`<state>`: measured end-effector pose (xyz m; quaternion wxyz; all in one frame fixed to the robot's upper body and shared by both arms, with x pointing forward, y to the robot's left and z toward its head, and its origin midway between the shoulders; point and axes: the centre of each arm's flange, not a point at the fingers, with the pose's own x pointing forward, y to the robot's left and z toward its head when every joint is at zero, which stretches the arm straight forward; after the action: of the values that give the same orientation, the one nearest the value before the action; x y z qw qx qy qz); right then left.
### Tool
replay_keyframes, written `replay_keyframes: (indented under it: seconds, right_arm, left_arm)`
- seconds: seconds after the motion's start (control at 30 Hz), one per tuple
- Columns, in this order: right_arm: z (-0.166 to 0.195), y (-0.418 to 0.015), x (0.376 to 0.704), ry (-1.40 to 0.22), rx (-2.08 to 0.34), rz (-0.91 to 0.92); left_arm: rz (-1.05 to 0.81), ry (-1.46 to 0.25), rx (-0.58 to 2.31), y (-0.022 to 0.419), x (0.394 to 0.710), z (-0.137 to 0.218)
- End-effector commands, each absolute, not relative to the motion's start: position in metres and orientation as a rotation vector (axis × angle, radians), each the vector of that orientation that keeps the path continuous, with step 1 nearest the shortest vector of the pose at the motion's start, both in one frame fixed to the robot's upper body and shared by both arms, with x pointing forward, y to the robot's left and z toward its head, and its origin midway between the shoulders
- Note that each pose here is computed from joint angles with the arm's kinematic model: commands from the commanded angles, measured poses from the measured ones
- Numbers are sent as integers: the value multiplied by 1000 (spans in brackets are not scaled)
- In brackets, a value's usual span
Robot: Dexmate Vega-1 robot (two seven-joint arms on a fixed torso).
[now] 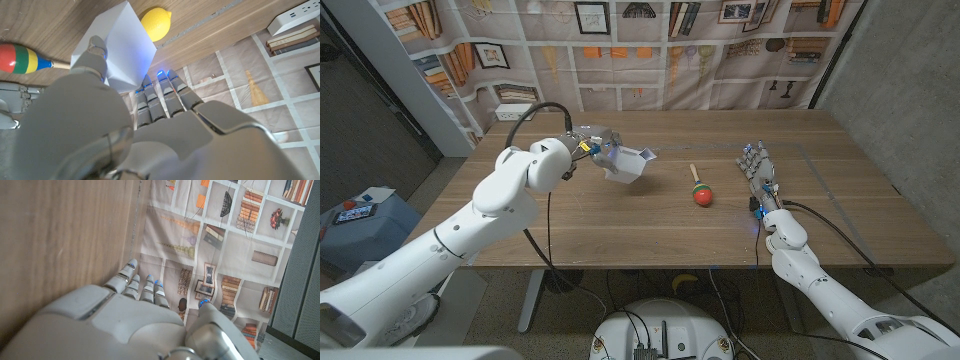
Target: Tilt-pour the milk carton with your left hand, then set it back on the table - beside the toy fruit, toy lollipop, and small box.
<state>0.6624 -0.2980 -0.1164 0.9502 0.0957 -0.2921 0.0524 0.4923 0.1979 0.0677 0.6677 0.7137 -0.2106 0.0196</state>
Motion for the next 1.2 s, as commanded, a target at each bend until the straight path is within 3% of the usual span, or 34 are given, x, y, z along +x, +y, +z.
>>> replay_keyframes:
  seconds: [0.03, 1.2]
  right_arm:
    - [-110, -299, 665, -592, 185, 110]
    - [-107, -301, 669, -580, 184, 106]
  left_arm:
    - [62, -521, 1439, 200, 504, 46]
    - [13, -500, 1076, 193, 530, -21]
